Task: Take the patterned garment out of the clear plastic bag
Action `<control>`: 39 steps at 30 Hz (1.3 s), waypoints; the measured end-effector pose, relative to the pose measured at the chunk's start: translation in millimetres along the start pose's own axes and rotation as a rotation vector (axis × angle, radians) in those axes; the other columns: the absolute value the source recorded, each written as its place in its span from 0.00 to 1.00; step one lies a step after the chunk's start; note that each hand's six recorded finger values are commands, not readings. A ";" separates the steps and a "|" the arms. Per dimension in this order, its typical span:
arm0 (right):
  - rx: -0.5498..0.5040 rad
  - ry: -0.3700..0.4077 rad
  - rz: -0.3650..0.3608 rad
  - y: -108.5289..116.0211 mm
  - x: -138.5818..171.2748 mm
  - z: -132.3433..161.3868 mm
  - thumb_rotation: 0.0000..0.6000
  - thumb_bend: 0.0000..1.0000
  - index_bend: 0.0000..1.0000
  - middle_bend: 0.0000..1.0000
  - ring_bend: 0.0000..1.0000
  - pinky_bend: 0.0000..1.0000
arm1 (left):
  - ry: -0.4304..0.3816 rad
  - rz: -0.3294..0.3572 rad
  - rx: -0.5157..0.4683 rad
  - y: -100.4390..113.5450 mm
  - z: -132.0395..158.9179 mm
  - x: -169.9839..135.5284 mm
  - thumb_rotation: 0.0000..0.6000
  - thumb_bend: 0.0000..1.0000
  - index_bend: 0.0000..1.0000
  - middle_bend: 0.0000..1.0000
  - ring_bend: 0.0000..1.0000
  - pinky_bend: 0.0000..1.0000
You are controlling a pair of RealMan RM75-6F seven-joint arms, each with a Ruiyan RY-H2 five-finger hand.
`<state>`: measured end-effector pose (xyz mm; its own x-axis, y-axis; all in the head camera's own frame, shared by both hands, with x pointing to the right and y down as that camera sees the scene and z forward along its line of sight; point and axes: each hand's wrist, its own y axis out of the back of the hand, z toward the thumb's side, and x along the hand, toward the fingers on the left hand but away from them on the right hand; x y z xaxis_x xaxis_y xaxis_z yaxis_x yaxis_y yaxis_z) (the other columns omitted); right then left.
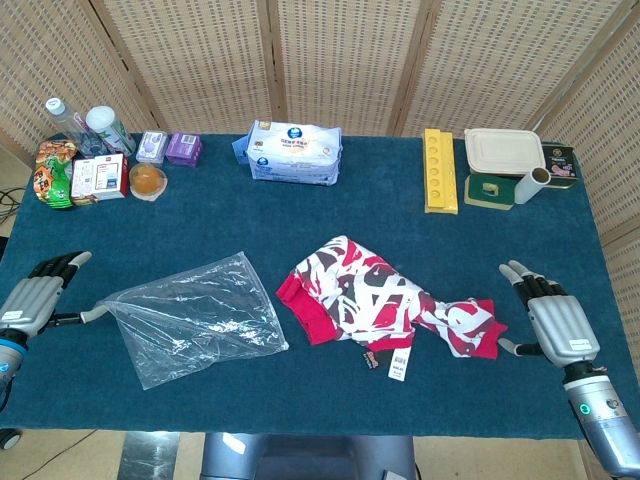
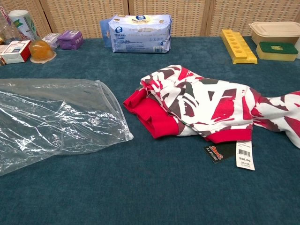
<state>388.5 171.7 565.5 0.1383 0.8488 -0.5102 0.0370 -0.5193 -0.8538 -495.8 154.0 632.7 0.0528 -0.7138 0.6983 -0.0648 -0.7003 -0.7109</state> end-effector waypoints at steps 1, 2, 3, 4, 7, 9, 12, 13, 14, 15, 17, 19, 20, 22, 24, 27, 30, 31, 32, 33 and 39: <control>-0.001 0.000 -0.001 0.2 0.1 0.3 0.90 0.08 0.03 0.07 0.17 0.22 | -0.005 -0.012 0.017 -1.4 1.0 -1.5 0.50 0.00 0.00 0.01 0.00 0.05; -0.002 0.000 -0.004 0.5 0.3 0.7 0.90 0.08 0.03 0.07 0.17 0.22 | -0.011 -0.018 0.024 -1.9 2.5 -2.5 0.52 0.00 0.00 0.01 0.00 0.05; -0.004 0.000 -0.004 0.6 0.5 1.1 0.90 0.08 0.03 0.07 0.16 0.22 | -0.018 -0.022 0.027 -2.1 4.0 -3.4 0.58 0.00 0.00 0.00 0.00 0.05; -0.004 -0.001 -0.004 0.7 0.7 1.2 0.91 0.08 0.02 0.07 0.16 0.22 | -0.024 -0.022 0.032 -1.4 5.2 -4.4 0.69 0.00 0.00 0.00 0.00 0.04; -0.002 -0.006 -0.011 2.7 2.2 1.6 0.91 0.08 0.02 0.07 0.17 0.22 | -0.042 0.000 0.062 3.1 8.7 -8.4 0.96 0.00 0.00 0.00 0.00 0.04; -0.004 -0.016 -0.012 3.5 3.6 0.6 0.91 0.08 0.02 0.07 0.17 0.22 | -0.050 0.031 0.077 7.3 10.1 -11.7 1.00 0.00 0.00 0.00 0.00 0.04; -0.004 -0.027 -0.016 4.5 5.7 -1.2 0.91 0.07 0.01 0.07 0.16 0.22 | -0.057 0.106 0.093 14.3 11.1 -19.8 1.00 0.00 0.00 0.00 0.00 0.04; -0.005 -0.029 -0.019 4.8 6.2 -1.6 0.91 0.07 0.01 0.07 0.16 0.22 | -0.056 0.141 0.094 16.9 11.2 -24.0 1.00 0.00 0.00 0.00 0.00 0.04; -0.005 -0.032 -0.024 5.2 6.8 -2.1 0.91 0.07 0.01 0.07 0.16 0.22 | -0.053 0.169 0.089 18.5 11.0 -27.9 1.00 0.00 0.00 0.00 0.00 0.04; -0.006 -0.035 -0.032 5.7 7.8 -2.9 0.91 0.07 0.01 0.07 0.16 0.22 | -0.049 0.197 0.081 19.6 10.4 -32.7 1.00 0.00 0.00 0.00 0.00 0.04; -0.005 -0.043 -0.051 6.8 10.1 -4.6 0.91 0.07 0.01 0.07 0.16 0.22 | -0.029 0.258 0.050 20.7 6.9 -46.9 1.00 0.00 0.00 0.00 0.00 0.04; -0.004 -0.050 -0.069 7.7 12.1 -6.1 0.91 0.07 0.01 0.07 0.16 0.22 | -0.001 0.303 0.015 18.5 2.4 -62.5 1.00 0.00 0.00 0.00 0.00 0.04; -0.003 -0.054 -0.080 8.0 13.3 -7.0 0.91 0.07 0.01 0.07 0.16 0.22 | 0.010 0.315 -0.001 17.1 1.0 -68.1 1.00 0.00 0.00 0.00 0.00 0.04; -0.001 -0.061 -0.092 8.0 15.3 -8.6 0.90 0.07 0.01 0.07 0.16 0.21 | 0.029 0.332 -0.036 13.9 -1.0 -78.6 1.00 0.00 0.00 0.00 0.00 0.04; 0.004 -0.072 -0.107 8.0 18.2 -11.1 0.90 0.07 0.02 0.08 0.16 0.21 | 0.046 0.342 -0.067 11.4 -3.1 -87.7 1.00 0.00 0.00 0.00 0.00 0.04; 0.007 -0.092 -0.135 6.9 24.8 -15.1 0.90 0.08 0.04 0.10 0.16 0.21 | 0.082 0.353 -0.118 5.0 -8.1 -106.1 1.00 0.00 0.00 0.00 0.00 0.04; 0.014 -0.104 -0.158 4.7 31.9 -17.8 0.91 0.08 0.07 0.12 0.17 0.21 | 0.105 0.343 -0.152 -1.9 -10.2 -118.3 1.00 0.00 0.00 0.00 0.00 0.04; 0.017 -0.105 -0.165 4.2 33.7 -18.1 0.91 0.08 0.07 0.12 0.18 0.21 | 0.111 0.339 -0.158 -3.4 -10.8 -121.3 1.00 0.00 0.00 0.00 0.00 0.04; 0.019 -0.107 -0.173 3.5 36.4 -18.7 0.91 0.08 0.08 0.13 0.18 0.21 | 0.114 0.337 -0.162 -4.2 -11.1 -123.3 1.00 0.00 0.00 0.00 0.00 0.04; 0.020 -0.110 -0.179 2.6 38.7 -19.3 0.91 0.08 0.08 0.13 0.18 0.21 | 0.118 0.336 -0.167 -4.8 -11.2 -125.1 1.00 0.00 0.00 0.00 0.00 0.04; 0.004 -0.129 -0.198 -4.8 55.4 -24.2 0.90 0.08 0.10 0.14 0.18 0.21 | 0.117 0.340 -0.188 -5.6 -7.6 -132.0 1.00 0.00 0.00 0.00 0.00 0.04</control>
<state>419.9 218.8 543.9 0.0008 0.9400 -0.3411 0.0467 -0.3408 -0.9390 -510.0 252.2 545.1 -0.1160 -0.8910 0.4389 -0.2412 -0.4034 -0.8827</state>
